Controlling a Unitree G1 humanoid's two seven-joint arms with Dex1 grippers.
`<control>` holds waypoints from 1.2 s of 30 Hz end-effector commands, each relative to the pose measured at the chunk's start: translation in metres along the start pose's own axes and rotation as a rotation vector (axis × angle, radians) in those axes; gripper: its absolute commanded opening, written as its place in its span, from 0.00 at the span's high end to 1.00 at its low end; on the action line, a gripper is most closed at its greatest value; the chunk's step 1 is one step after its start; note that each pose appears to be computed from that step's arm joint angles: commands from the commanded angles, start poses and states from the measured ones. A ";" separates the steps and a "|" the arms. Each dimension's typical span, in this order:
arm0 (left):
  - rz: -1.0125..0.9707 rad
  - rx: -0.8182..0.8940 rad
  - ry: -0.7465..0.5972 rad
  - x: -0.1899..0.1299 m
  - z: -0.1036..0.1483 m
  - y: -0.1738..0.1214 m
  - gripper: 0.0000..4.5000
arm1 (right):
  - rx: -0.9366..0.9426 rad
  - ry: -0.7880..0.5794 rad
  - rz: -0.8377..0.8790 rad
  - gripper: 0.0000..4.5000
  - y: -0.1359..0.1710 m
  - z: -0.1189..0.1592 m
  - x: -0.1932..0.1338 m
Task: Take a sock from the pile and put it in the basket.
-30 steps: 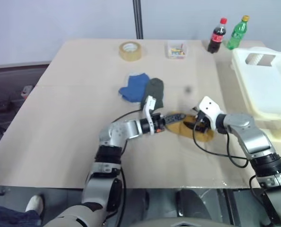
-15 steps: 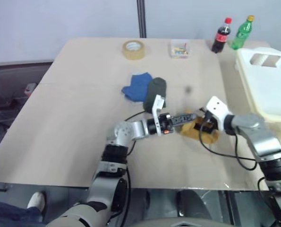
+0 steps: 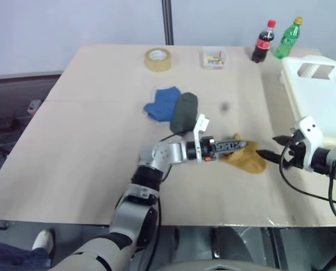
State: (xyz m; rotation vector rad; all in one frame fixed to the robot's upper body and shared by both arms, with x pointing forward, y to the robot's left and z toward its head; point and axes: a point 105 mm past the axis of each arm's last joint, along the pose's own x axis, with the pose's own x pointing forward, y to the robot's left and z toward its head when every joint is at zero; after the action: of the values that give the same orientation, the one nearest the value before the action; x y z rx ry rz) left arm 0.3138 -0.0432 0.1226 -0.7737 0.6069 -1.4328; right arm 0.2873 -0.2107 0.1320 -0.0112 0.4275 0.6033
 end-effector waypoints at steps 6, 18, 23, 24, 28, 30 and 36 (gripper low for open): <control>-0.075 0.025 0.043 0.013 -0.003 -0.009 0.00 | 0.152 -0.102 -0.001 0.05 0.024 0.009 0.011; -0.055 0.039 0.052 0.013 -0.007 -0.004 0.00 | 0.156 -0.030 -0.036 0.05 0.018 -0.006 0.015; -0.053 0.042 0.044 0.013 -0.006 -0.004 0.00 | 0.122 0.071 -0.133 0.05 0.002 -0.030 0.018; -0.054 0.042 0.044 0.013 -0.006 -0.004 0.00 | 0.119 0.080 -0.137 0.05 0.001 -0.032 0.018; -0.053 0.040 0.042 0.013 -0.007 -0.003 0.00 | 0.143 0.106 -0.101 0.05 0.007 -0.039 0.020; -0.052 0.041 0.040 0.013 -0.006 -0.003 0.00 | 0.144 0.113 -0.084 0.05 0.010 -0.041 0.021; -0.050 0.049 0.029 0.013 -0.005 -0.003 0.00 | 0.124 0.083 -0.019 0.16 0.021 -0.035 0.026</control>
State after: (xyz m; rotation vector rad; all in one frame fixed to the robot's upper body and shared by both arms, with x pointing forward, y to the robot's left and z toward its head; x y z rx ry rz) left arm 0.3087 -0.0552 0.1179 -0.7259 0.6085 -1.4874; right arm 0.2862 -0.1908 0.0979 0.0635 0.5184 0.5162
